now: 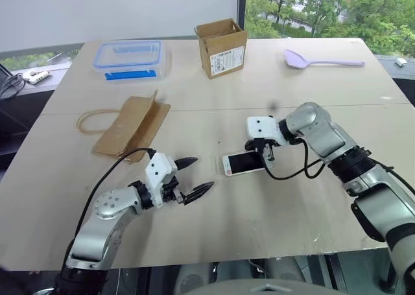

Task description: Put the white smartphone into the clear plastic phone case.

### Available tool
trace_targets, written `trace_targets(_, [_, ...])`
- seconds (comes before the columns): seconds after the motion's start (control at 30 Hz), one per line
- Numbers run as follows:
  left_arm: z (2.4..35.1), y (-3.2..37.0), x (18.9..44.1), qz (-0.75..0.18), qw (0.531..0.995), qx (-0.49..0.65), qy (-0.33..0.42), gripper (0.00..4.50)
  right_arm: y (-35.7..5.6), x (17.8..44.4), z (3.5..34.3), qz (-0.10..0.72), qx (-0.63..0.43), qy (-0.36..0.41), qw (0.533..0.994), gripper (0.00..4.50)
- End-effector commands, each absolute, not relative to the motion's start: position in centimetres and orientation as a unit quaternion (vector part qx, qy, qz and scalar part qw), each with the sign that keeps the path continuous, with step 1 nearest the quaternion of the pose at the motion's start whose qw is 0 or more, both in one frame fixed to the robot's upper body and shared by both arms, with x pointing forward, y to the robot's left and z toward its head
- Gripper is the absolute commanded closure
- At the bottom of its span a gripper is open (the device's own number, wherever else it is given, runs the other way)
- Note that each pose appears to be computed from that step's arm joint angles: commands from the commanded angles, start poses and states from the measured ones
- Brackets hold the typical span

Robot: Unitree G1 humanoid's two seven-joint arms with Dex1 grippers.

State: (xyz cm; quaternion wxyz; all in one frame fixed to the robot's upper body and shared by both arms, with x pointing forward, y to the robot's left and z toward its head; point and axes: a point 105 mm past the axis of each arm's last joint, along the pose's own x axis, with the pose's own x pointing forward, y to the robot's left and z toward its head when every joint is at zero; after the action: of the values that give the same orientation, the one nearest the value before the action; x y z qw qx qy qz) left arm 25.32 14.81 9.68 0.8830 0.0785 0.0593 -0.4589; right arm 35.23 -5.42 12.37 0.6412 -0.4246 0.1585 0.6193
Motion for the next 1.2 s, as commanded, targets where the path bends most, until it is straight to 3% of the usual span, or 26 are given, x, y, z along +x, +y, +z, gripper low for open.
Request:
trace_targets(0.03, [10.6,14.7,25.0,-0.461,0.882,0.090,0.042,0.00,-5.0,34.8,14.1,0.630,-0.426,0.130,0.636,4.42])
trace_targets(0.3, [10.4,14.7,24.8,-0.458,0.884,0.087,0.045,0.00,-4.4,34.7,18.2,0.597,-0.379,0.068,0.704,4.42])
trace_targets(0.43, [10.3,14.7,24.7,-0.461,0.882,0.085,0.048,0.00,-4.3,30.9,18.0,0.662,-0.327,0.093,0.668,4.42])
trace_targets(0.67, [10.3,14.9,24.9,-0.468,0.878,0.088,0.051,0.00,-5.5,25.5,13.8,0.728,-0.289,0.180,0.595,4.42])
trace_targets(0.83, [10.3,15.0,25.0,-0.472,0.875,0.091,0.054,0.00,-5.7,26.2,11.5,0.707,-0.309,0.202,0.603,4.42])
trace_targets(1.2, [10.2,15.2,24.6,-0.468,0.877,0.093,0.056,0.00,-5.5,29.0,10.9,0.676,-0.323,0.196,0.632,4.42])
